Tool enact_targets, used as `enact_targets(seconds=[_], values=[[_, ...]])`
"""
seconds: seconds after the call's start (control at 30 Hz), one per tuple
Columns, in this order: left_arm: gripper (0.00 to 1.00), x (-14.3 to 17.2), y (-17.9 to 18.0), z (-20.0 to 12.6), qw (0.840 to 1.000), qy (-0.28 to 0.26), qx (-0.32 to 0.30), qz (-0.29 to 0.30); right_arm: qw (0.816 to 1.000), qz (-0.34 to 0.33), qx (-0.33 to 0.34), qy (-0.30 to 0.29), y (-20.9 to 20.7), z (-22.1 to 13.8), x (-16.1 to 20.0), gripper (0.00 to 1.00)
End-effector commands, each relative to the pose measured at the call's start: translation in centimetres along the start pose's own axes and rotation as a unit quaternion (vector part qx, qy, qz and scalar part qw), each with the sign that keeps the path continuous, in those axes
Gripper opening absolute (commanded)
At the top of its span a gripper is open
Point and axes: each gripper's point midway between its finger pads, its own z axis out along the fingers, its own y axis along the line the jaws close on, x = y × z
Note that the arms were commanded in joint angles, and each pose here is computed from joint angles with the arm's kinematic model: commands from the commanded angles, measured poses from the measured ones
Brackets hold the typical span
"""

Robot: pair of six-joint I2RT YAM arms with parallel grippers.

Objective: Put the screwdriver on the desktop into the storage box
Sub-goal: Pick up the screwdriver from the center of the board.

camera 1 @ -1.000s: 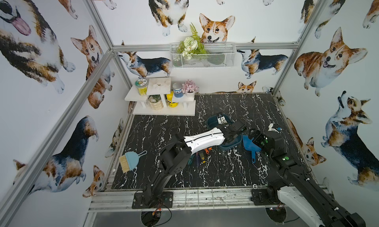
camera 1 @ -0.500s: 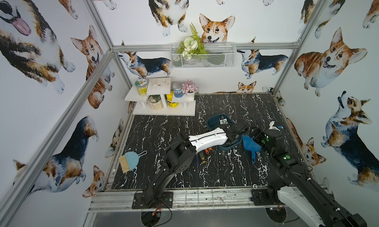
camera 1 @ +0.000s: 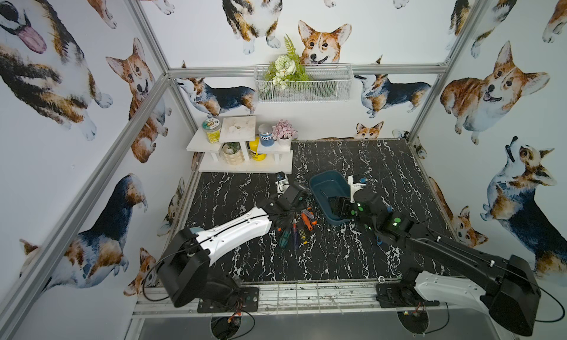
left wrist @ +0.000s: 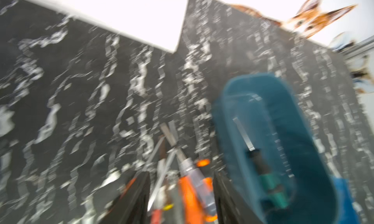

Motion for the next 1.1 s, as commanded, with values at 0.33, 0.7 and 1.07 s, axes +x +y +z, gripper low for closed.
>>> enact_targets(seconds=[0.33, 0.7, 1.07], values=[[0.53, 1.6, 10.8, -2.9, 0.996, 0.002, -0.042, -0.075, 0.95, -0.259, 0.01, 0.176, 4.0, 8.8, 6.3, 0.64], [0.47, 3.1, 12.8, -3.5, 0.994, 0.016, -0.038, -0.101, 0.929, -0.287, 0.037, 0.233, 2.2, 14.6, 7.1, 0.37], [0.47, 3.4, 13.1, -3.7, 0.994, 0.019, -0.026, -0.103, 0.915, -0.298, 0.043, 0.269, 1.6, 16.9, 8.7, 0.37]])
